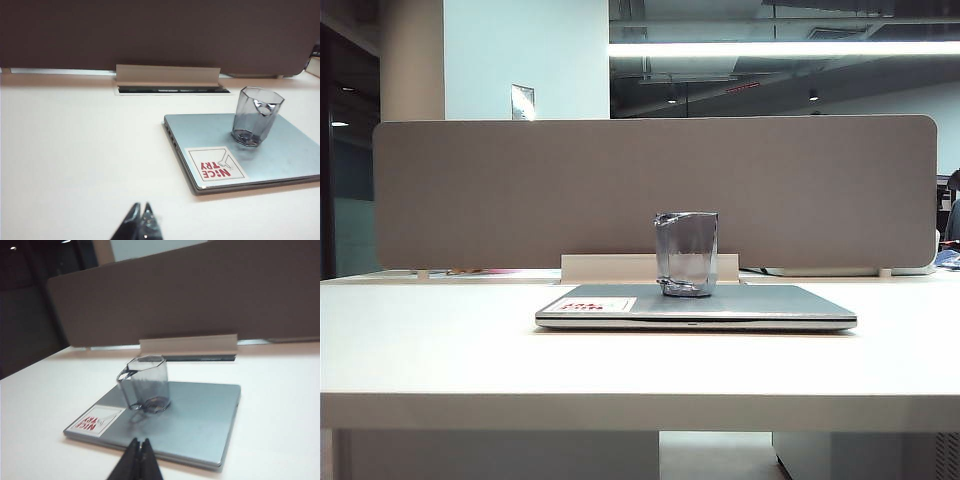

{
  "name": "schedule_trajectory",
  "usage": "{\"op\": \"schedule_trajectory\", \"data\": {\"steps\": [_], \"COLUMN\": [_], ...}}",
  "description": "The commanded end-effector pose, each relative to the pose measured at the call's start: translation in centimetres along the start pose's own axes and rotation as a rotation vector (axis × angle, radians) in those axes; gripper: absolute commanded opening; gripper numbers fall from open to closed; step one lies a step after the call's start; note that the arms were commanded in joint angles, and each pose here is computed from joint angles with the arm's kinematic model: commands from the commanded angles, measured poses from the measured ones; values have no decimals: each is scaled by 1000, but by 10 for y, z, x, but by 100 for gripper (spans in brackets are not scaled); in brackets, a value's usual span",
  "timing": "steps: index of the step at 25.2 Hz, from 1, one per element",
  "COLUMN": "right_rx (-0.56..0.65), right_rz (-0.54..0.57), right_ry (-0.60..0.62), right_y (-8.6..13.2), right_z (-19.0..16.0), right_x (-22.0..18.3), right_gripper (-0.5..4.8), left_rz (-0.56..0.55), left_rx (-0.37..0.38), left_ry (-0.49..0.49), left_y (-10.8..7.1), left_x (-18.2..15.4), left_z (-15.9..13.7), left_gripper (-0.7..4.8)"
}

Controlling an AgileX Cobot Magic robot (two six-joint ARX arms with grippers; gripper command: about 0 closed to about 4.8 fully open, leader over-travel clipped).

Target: Pick up the water cup and place it on the side of the laptop close to you.

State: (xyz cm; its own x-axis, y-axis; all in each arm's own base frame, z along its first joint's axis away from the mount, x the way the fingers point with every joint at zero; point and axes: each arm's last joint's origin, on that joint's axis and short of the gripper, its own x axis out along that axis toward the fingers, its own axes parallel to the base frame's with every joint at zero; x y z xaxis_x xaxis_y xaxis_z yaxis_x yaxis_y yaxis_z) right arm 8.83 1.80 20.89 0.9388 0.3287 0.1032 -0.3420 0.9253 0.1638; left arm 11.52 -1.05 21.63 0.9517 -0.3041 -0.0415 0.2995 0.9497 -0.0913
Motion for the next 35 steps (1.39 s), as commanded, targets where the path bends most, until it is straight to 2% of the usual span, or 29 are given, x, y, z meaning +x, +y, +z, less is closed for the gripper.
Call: {"op": "schedule_trajectory", "data": {"steps": [1, 5, 9, 16, 22, 26, 30, 35], "right_rx": [-1, -3, -9, -1, 1, 4, -2, -16], "right_rz": [-2, -29, -35, -36, -37, -38, -38, -37], "right_ry": [9, 69, 112, 164, 215, 239, 242, 243], "right_y": [2, 2, 0, -3, -5, -6, -6, -6], "right_z": [7, 16, 21, 22, 14, 11, 10, 10], "right_x": [4, 16, 32, 57, 68, 70, 71, 71], "right_gripper": [-9, -9, -9, -9, -9, -9, -9, -9], "left_rz": [-63, -127, -198, -278, -339, -435, -503, -543], "left_rx": [16, 6, 79, 78, 131, 123, 102, 78], "left_ry": [-28, 15, 87, 191, 203, 195, 242, 303], "left_y": [1, -1, -8, -19, -32, -35, -35, -35], "left_x": [13, 43, 80, 145, 196, 232, 265, 289], "left_z": [15, 29, 37, 43, 40, 35, 23, 11], "left_gripper": [-6, -6, -6, -6, -6, -6, -6, -6]}}
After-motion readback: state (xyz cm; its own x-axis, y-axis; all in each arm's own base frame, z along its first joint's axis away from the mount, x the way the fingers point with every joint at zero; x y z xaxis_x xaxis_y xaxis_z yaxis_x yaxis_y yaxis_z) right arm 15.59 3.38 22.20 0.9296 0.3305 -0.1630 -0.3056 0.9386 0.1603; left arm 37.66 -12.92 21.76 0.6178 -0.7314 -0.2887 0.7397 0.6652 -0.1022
